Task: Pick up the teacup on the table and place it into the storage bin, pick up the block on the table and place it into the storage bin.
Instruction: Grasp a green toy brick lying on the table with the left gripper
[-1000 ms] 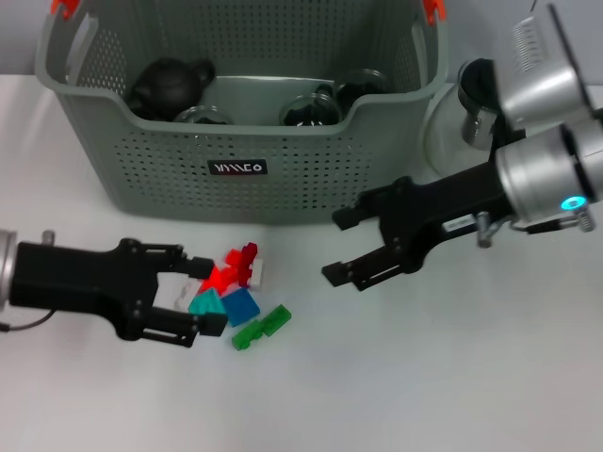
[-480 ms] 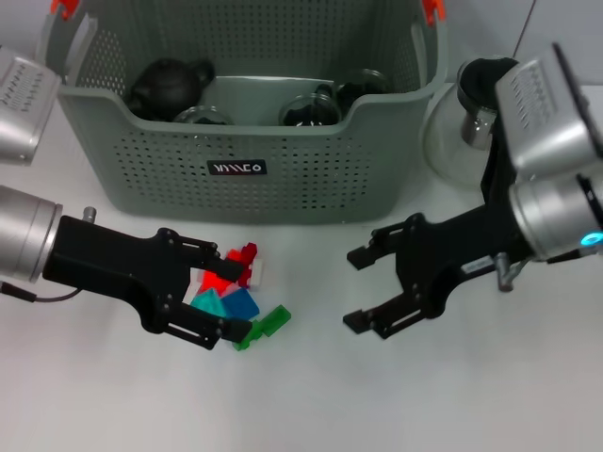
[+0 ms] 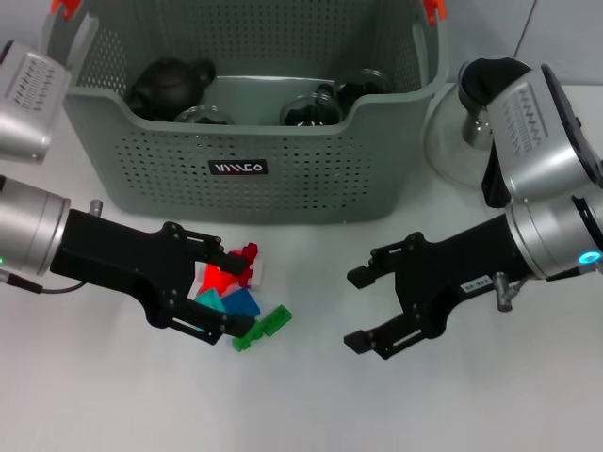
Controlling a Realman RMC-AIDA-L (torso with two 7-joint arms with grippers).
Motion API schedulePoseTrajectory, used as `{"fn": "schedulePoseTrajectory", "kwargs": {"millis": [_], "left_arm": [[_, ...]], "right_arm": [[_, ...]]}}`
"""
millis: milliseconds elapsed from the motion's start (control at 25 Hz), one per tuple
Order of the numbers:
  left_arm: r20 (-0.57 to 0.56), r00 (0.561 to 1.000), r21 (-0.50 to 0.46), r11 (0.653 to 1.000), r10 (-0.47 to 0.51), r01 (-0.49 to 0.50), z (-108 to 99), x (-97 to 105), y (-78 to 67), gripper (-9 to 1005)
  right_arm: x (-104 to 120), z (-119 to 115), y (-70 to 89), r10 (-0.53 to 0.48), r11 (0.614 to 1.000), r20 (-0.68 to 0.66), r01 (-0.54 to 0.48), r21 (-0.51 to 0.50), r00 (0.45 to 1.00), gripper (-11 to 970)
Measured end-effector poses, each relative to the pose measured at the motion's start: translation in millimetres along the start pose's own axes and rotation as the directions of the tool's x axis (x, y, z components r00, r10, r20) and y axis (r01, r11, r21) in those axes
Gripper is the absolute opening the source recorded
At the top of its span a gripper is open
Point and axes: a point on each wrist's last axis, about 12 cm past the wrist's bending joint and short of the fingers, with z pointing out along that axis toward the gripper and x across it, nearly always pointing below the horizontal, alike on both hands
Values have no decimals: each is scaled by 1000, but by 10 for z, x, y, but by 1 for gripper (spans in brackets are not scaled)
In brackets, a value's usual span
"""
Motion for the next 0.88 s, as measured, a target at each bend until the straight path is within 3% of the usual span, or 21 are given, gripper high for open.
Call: {"fn": "schedulePoseTrajectory", "kwargs": {"millis": [320, 640, 880], "left_arm": [[-48, 998, 43, 999, 36, -34, 142, -55, -12, 824], [-84, 994, 68, 996, 71, -65, 367, -164, -5, 825], [-157, 987, 48, 999, 22, -15, 552, -256, 29, 825]], "right_arm": [[251, -124, 59, 60, 998, 2, -60, 5, 998, 882], [357, -164, 147, 71, 997, 14, -71, 10, 997, 881], [352, -180, 159, 69, 998, 24, -69, 11, 997, 881]]}}
